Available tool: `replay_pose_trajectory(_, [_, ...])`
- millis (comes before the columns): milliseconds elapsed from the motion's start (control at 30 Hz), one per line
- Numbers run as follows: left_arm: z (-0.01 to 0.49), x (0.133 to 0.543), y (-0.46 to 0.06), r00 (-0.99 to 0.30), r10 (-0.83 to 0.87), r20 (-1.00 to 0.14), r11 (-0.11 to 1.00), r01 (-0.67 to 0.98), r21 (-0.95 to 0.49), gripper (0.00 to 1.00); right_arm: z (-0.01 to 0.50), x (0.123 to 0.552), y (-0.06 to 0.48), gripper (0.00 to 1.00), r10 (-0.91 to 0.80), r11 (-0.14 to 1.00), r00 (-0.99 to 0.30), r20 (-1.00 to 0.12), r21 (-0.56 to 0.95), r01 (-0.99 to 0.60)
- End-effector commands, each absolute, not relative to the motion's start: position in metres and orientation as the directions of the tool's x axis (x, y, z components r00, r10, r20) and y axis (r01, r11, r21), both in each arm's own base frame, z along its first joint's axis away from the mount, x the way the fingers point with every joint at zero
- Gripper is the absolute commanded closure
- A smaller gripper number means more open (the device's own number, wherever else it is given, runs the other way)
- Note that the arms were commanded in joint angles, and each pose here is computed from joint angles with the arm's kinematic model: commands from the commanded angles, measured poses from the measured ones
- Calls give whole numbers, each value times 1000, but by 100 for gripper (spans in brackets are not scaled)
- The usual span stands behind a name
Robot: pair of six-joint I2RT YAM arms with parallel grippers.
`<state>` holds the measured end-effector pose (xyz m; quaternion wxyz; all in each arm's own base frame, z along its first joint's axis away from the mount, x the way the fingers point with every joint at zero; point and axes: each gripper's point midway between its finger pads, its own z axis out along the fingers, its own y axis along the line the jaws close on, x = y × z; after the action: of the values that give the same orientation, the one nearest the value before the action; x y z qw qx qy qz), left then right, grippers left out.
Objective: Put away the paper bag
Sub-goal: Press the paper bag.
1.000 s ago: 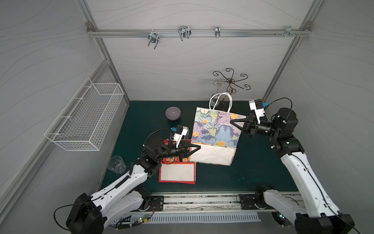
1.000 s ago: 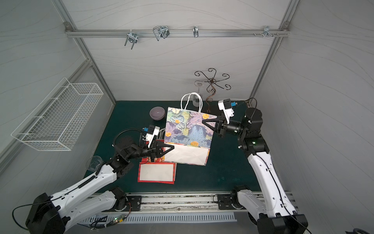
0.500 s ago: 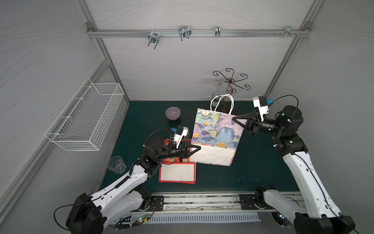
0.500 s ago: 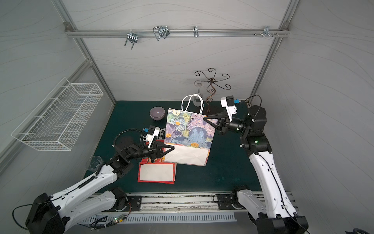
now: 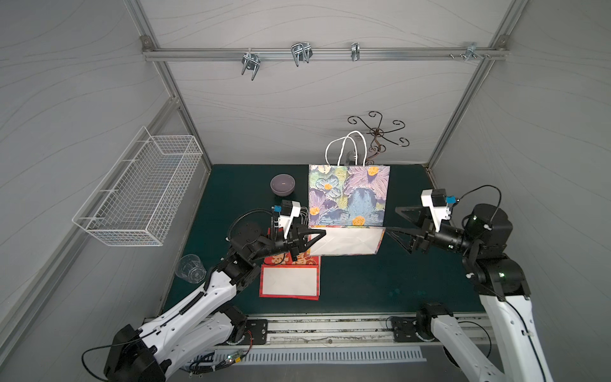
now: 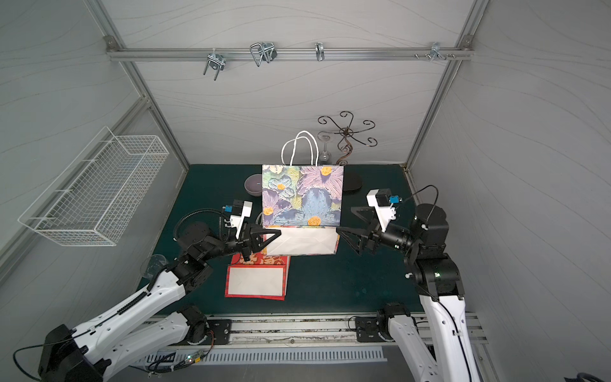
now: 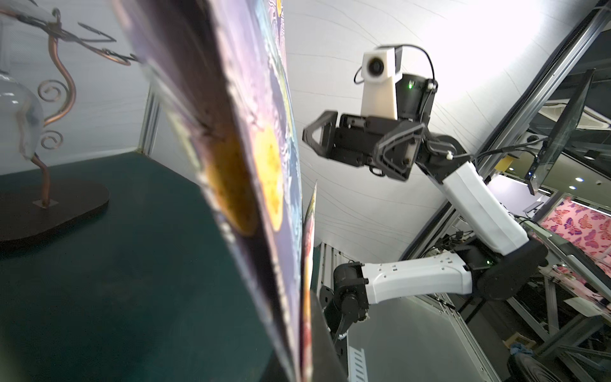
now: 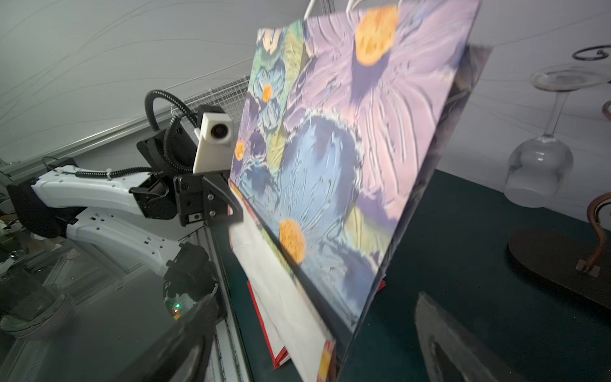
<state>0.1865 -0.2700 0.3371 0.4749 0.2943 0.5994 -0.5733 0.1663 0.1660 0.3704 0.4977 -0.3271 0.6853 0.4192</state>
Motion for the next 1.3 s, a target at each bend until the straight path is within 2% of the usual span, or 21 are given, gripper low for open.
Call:
replay_pose_trajectory(0, [391, 182, -264, -239, -292, -926, 154, 944, -293, 100, 334, 153, 168, 5, -63, 397, -435, -898, 377, -837])
replay_pose_trajectory(100, [403, 180, -263, -233, -314, -920, 137, 948, -287, 100, 331, 150, 173, 2, -49, 341, -482, -875, 439, -832])
replay_pose_trajectory(267, [414, 177, -263, -242, -338, -909, 103, 951, -292, 100, 348, 150, 185, 1, -17, 176, -528, -849, 517, -838])
replay_pose_trajectory(433, [410, 175, -265, -273, -329, -904, 79, 946, -314, 100, 373, 144, 199, 1, -24, 61, -459, -888, 457, -888])
replay_pose_trajectory(533, [409, 173, -266, -283, -330, -901, 66, 945, -321, 100, 380, 153, 204, 1, -17, 73, -422, -907, 420, -905])
replay_pose_trajectory(700, [409, 172, -267, -306, -336, -891, 43, 940, -339, 100, 392, 180, 207, 8, 22, 125, -365, -931, 365, -923])
replay_pose_trajectory(767, [409, 171, -268, -314, -334, -889, 36, 938, -345, 100, 399, 184, 211, 16, 34, 109, -342, -939, 343, -933])
replay_pose_trajectory(1000, [407, 178, -268, -333, -358, -872, 50, 926, -374, 100, 405, 191, 220, 59, 36, 94, -316, -948, 318, -944])
replay_pose_trajectory(1133, [404, 182, -265, -328, -371, -869, 83, 920, -383, 100, 399, 193, 221, 94, 29, 96, -323, -946, 324, -941])
replay_pose_trajectory(1167, [403, 185, -264, -328, -377, -866, 97, 916, -389, 100, 398, 193, 221, 100, 24, 89, -324, -946, 325, -942])
replay_pose_trajectory(1200, [402, 187, -263, -327, -382, -864, 109, 913, -393, 98, 398, 192, 222, 100, 20, 85, -325, -945, 326, -942])
replay_pose_trajectory(1267, [402, 190, -261, -320, -395, -861, 132, 908, -398, 79, 395, 189, 221, 100, 3, 80, -331, -943, 331, -940])
